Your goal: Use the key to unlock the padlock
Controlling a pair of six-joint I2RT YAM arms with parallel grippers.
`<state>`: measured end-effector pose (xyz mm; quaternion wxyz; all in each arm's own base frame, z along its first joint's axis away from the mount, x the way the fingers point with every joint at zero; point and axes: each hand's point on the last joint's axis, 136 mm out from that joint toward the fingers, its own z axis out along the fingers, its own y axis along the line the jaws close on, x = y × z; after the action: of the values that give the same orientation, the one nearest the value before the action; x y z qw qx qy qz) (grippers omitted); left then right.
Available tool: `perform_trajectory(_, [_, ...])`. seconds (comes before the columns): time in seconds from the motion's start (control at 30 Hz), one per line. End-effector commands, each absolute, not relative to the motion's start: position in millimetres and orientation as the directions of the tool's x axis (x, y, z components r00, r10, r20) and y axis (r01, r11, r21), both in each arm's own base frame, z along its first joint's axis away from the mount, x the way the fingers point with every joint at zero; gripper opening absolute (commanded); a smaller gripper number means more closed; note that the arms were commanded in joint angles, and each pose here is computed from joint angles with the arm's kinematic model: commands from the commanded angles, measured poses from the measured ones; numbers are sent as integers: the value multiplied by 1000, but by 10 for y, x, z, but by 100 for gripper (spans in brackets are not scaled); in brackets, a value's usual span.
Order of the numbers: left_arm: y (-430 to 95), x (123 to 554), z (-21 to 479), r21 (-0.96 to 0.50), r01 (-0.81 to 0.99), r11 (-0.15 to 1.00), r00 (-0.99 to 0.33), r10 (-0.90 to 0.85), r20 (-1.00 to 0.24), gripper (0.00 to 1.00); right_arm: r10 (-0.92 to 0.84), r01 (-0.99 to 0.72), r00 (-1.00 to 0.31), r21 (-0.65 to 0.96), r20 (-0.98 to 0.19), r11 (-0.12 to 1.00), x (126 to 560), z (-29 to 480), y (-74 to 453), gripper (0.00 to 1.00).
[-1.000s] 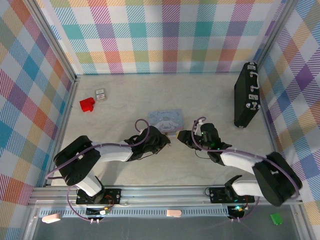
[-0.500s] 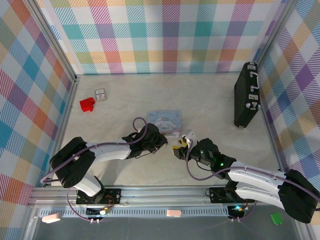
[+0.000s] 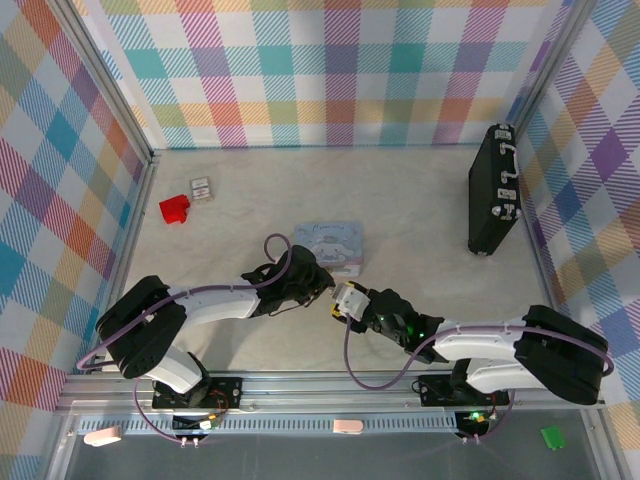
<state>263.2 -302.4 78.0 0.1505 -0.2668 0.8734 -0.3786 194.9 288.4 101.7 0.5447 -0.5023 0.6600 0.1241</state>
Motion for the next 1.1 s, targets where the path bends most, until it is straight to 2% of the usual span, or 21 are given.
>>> perform_trajectory(0.0, [-3065,2626,905,-775,-341,532,-818,-574,-35,0,-511,-754,192,-459,-838,469,2045,1218,2992,43])
perform_trajectory(0.2, [-3085,2610,899,-779,-338,528,-824,-566,-27,0,-537,-721,181,-483,-824,497,2149,1154,2987,33])
perform_trajectory(1.07, [-3091,2617,913,-787,-332,520,-823,-567,-28,0,-596,-709,144,-502,-790,494,2220,898,3060,24])
